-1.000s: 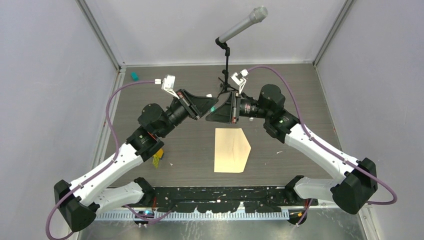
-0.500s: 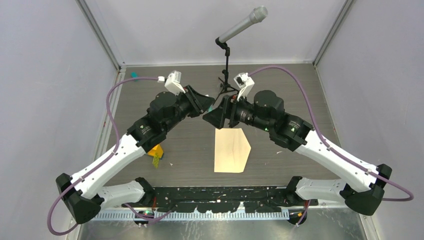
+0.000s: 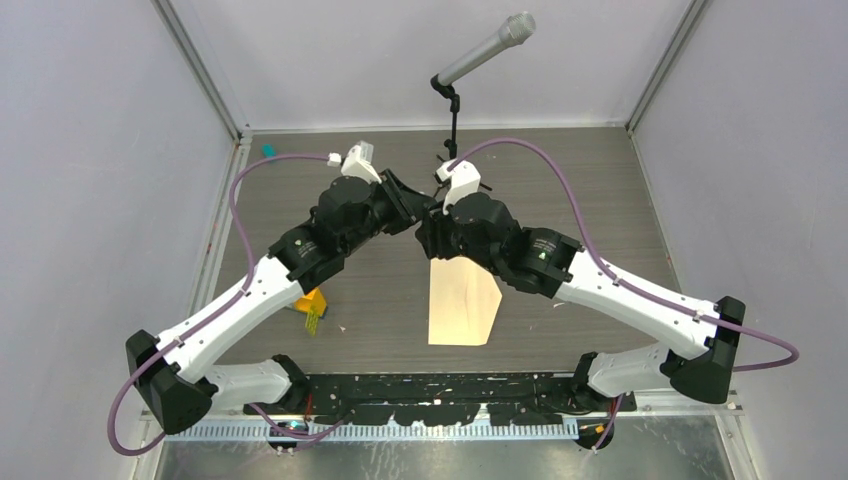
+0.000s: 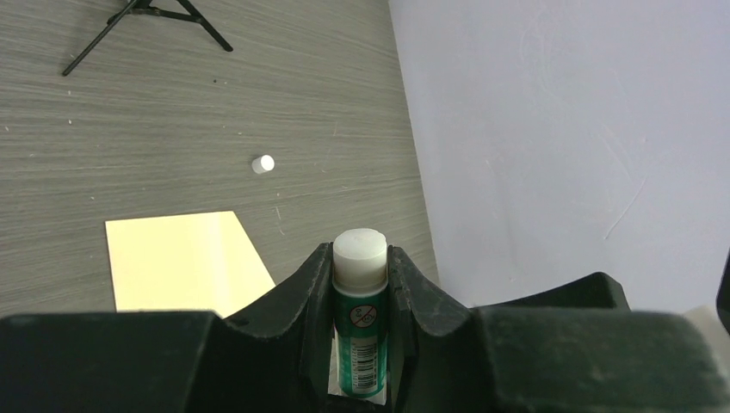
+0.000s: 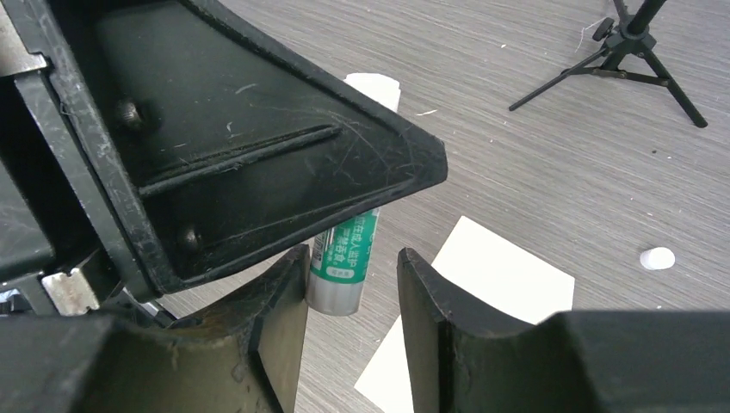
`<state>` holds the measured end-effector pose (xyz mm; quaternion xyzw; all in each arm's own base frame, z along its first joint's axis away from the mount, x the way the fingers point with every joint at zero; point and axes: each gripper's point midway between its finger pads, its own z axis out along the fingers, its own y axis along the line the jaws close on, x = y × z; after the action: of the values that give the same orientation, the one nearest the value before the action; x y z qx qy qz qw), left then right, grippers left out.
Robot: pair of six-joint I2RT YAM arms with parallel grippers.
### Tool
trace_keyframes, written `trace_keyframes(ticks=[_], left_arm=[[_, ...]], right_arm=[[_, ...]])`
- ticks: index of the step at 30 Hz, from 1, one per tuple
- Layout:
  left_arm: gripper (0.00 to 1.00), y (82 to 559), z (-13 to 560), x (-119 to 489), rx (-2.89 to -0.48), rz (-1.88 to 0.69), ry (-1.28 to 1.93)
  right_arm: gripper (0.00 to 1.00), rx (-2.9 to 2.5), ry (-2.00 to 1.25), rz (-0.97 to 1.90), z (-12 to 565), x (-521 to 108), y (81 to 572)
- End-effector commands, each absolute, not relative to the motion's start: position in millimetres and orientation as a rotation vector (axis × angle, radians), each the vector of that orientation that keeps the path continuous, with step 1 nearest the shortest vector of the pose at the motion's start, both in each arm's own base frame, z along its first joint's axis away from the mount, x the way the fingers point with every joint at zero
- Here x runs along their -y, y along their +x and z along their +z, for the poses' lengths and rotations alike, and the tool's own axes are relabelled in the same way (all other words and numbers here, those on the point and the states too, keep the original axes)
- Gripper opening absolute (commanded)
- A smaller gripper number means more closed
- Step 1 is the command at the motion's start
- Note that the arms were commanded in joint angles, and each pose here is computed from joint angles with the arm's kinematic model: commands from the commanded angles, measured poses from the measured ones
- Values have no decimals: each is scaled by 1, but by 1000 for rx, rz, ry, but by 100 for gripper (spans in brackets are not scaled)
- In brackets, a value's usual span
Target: Place the letter into the envelope and seal it
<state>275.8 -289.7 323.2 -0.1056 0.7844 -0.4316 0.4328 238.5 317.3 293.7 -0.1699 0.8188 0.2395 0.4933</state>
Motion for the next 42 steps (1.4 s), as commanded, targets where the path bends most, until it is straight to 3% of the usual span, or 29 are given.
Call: trace_keyframes(ticks=[1, 5, 12, 24, 32, 34, 35, 38, 39, 40, 42], left_arm=[[0, 274, 352, 295, -1893, -1157, -266], [0, 272, 350, 295, -1899, -1162, -267], [0, 262, 360, 298, -1842, -1242, -205], [0, 208, 417, 310, -1477, -1552, 151], [0, 186, 431, 302, -1371, -1605, 236], [0, 191, 425, 301, -1400, -1586, 207], [0, 196, 421, 299, -1424, -1563, 174], [0, 213, 408, 293, -1511, -1475, 70], [0, 221, 404, 290, -1544, -1437, 12], [0, 227, 398, 288, -1584, -1403, -24], [0, 237, 389, 285, -1666, -1335, -91]], right_arm=[[45, -1895, -335, 543, 328, -310, 252], [40, -1885, -306, 528, 331, -307, 256], [2, -1919, -292, 672, 331, -296, 260], [1, -1666, -434, 1595, 397, -307, 210], [1, -1556, -426, 1783, 424, -300, 201], [5, -1560, -421, 1765, 424, -299, 202], [14, -1572, -415, 1735, 422, -298, 205], [55, -1658, -364, 1597, 407, -291, 215], [65, -1676, -349, 1545, 405, -288, 217], [71, -1698, -333, 1476, 401, -285, 221], [73, -1751, -328, 1344, 391, -282, 222]])
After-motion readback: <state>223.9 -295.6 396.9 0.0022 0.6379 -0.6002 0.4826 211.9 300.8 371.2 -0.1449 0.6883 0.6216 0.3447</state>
